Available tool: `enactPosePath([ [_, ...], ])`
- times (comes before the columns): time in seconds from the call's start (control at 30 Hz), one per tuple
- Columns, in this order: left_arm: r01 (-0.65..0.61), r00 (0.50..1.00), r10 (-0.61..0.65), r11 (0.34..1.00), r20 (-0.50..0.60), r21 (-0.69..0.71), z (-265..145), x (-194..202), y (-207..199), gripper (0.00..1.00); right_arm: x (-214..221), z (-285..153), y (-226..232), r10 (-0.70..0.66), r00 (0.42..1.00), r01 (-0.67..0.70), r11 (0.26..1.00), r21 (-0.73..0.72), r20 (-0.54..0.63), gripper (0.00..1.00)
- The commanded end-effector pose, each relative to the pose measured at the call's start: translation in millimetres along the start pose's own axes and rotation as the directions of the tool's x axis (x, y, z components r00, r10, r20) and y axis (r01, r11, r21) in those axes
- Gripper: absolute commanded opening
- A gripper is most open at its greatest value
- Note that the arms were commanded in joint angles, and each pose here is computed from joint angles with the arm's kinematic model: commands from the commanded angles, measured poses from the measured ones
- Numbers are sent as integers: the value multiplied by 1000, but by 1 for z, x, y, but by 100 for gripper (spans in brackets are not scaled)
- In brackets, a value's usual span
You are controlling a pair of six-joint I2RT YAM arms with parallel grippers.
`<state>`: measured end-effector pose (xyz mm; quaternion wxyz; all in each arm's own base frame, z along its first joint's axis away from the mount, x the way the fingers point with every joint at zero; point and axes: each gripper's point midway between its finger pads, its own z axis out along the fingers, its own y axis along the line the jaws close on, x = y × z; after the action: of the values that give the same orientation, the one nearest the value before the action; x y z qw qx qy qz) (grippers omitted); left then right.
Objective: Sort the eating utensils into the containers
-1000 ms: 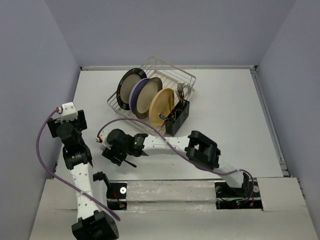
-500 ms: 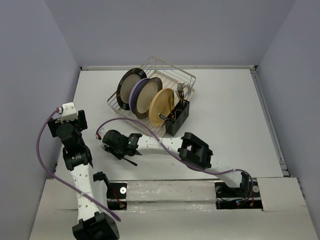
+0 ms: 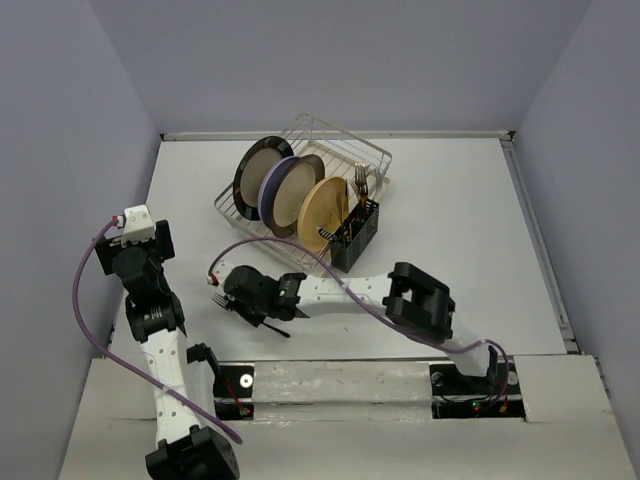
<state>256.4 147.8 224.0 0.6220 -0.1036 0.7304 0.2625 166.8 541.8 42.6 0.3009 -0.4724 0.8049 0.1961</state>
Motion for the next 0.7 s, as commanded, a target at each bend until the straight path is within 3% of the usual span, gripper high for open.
enactPosePath([
  [0.0, 19, 998, -17, 999, 65, -28, -1, -19, 7, 99, -118, -104, 25, 37, 898, 24, 991, -135, 438, 0],
  [0.03, 21, 998, -19, 999, 67, -35, -1, -19, 8, 99, -139, -136, 24, 50, 856, 31, 989, -148, 514, 0],
  [0.13, 26, 997, -23, 999, 75, -45, -1, -22, 10, 99, -158, -171, 16, 49, 789, 33, 992, -123, 612, 0],
  [0.27, 27, 997, -23, 999, 79, -44, -2, -22, 10, 99, -188, -236, -15, 60, 654, -15, 998, -66, 754, 0],
  [0.3, 25, 997, -22, 999, 79, -42, -2, -22, 10, 99, -203, -260, -29, 64, 572, -41, 998, -50, 818, 0],
  [0.37, 25, 997, -22, 999, 79, -41, -2, -22, 10, 99, -202, -301, -63, 32, 468, -94, 995, 14, 883, 0],
  [0.4, 24, 997, -21, 999, 77, -36, -2, -21, 9, 99, -213, -351, -84, 20, 330, -155, 987, 33, 944, 0],
  [0.53, 18, 997, -17, 1000, 80, -19, -2, -21, 6, 99, -184, -407, -176, -109, 140, -402, 902, 157, 984, 0],
  [0.57, 18, 997, -17, 1000, 80, -16, -2, -21, 5, 99, -164, -396, -195, -130, 153, -445, 876, 186, 980, 0],
  [0.6, 16, 997, -15, 1000, 80, -12, -2, -20, 4, 99, -154, -413, -226, -174, 92, -521, 831, 196, 980, 0],
  [0.67, 13, 997, -13, 1000, 79, -5, -2, -19, 3, 99, -137, -410, -249, -250, 116, -574, 773, 270, 961, 0],
])
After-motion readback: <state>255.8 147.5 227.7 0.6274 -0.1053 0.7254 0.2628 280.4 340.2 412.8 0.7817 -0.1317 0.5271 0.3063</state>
